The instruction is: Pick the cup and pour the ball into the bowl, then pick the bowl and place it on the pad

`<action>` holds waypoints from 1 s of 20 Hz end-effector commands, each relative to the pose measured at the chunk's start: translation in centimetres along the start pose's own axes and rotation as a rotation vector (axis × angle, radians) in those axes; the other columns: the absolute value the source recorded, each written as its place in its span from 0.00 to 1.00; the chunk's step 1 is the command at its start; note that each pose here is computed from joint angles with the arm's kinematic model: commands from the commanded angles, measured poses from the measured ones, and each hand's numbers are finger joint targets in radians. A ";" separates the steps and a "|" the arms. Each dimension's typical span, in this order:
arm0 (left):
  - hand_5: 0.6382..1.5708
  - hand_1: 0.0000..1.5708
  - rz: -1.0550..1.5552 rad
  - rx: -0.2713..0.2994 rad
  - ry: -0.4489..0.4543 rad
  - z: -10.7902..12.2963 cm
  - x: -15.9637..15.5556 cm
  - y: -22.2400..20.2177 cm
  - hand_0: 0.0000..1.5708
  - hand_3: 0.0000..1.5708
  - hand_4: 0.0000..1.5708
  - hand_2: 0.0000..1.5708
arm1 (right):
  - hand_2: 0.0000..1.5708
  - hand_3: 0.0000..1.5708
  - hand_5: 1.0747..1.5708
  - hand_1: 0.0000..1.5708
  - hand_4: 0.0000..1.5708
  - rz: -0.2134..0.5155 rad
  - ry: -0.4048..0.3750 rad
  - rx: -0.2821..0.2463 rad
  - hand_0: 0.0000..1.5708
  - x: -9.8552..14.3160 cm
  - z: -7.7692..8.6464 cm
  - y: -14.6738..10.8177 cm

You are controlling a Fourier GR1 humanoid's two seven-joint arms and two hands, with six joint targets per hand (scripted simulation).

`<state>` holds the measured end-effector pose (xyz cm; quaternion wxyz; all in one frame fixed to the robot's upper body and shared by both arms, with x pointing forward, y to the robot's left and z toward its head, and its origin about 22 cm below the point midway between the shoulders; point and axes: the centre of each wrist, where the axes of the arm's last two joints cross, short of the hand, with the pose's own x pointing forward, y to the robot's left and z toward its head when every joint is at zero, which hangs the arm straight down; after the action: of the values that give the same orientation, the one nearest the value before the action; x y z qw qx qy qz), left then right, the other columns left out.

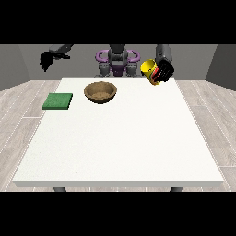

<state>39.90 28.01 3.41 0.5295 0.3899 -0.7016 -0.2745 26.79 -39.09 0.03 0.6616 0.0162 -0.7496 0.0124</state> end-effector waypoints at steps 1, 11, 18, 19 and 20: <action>0.68 0.95 -0.069 0.002 0.026 -1.3 3.0 -1.0 0.95 1.00 1.00 1.00 | 0.00 0.00 1.00 0.00 0.00 -0.015 0.005 0.042 0.00 -0.4 0.2 -0.2; 0.61 0.99 -0.511 -0.038 -0.124 -1.7 10.3 -5.6 0.99 1.00 1.00 1.00 | 0.00 0.00 1.00 0.00 0.00 -0.025 0.064 0.028 0.00 -1.0 0.9 -1.9; 0.61 0.94 -0.839 -0.119 -0.365 -0.6 16.4 -9.3 0.94 1.00 1.00 1.00 | 0.00 0.00 1.00 0.00 0.00 -0.019 0.057 0.019 0.00 -1.7 0.2 -1.5; 0.49 0.94 -0.882 -0.149 -0.369 0.2 17.2 -10.5 0.94 1.00 1.00 1.00 | 0.00 0.00 1.00 0.00 0.00 -0.023 0.064 0.035 0.00 -2.0 0.3 -0.9; 0.45 0.95 -0.920 -0.133 -0.398 -0.5 17.4 -9.8 0.95 1.00 1.00 1.00 | 0.00 0.00 1.00 0.00 0.00 -0.017 0.044 0.020 0.00 -1.2 -0.4 -1.3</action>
<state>40.97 10.84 4.84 0.3044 0.5438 -0.5591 -0.5468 26.64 -40.67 -1.52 0.6835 0.0299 -0.7292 0.0123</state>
